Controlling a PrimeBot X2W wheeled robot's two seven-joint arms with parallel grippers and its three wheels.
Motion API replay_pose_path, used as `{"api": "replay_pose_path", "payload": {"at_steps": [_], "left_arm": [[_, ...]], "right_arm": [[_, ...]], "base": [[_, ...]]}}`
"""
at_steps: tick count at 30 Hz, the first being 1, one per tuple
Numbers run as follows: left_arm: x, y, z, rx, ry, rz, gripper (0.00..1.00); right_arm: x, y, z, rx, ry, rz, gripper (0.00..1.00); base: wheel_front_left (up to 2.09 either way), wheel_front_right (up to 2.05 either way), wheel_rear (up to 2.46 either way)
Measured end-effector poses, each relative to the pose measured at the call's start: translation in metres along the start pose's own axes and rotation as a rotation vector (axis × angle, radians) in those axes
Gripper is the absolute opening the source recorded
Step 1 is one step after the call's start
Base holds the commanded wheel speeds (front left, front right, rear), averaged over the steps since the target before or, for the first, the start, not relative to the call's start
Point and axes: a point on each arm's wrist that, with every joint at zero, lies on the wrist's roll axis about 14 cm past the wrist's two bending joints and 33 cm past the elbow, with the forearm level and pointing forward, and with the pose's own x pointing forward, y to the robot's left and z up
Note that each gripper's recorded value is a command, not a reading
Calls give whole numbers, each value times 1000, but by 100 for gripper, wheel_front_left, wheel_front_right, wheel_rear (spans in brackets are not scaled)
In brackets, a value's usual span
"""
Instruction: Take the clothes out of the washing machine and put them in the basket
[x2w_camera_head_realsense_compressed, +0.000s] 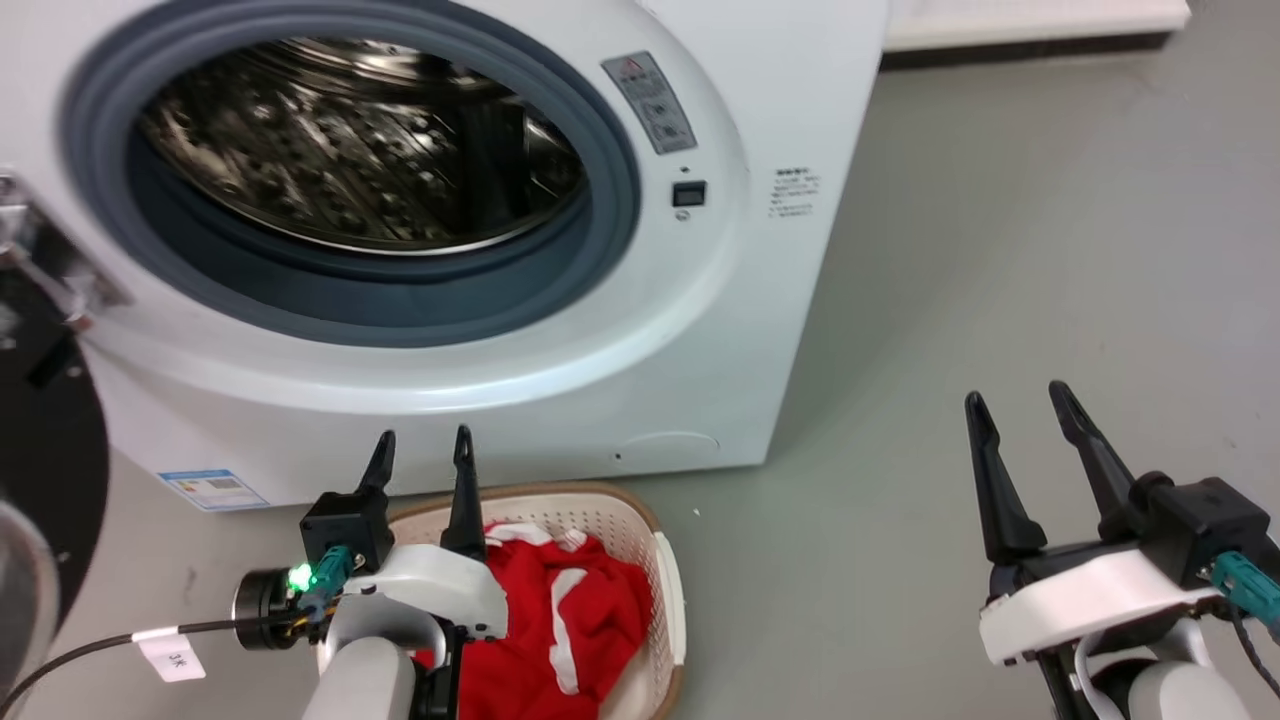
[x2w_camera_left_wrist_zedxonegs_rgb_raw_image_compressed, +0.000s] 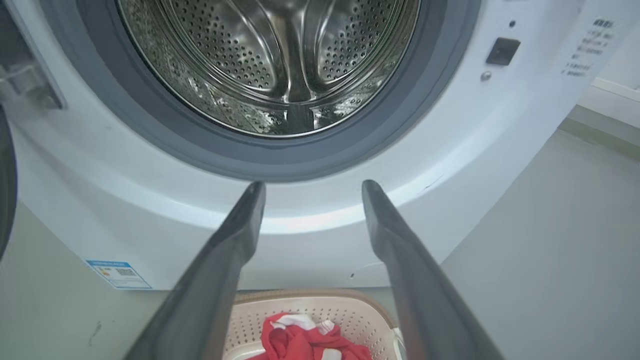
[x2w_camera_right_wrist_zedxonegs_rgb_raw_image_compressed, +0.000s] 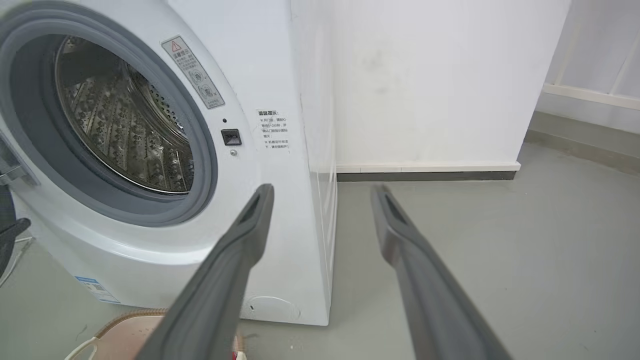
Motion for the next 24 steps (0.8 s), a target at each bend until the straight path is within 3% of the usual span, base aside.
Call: {"api": "replay_pose_path", "payload": {"at_steps": [9,24], "left_arm": [[-35,17,89,106,-277,51,100],[-82,33,86,162,-271,83,100]], "right_arm": [[-11,18,16,-6,-31,50,100],[-33,24,15,-11,-22,62,100]], "base": [[0,0,0],[0,0,0]]}}
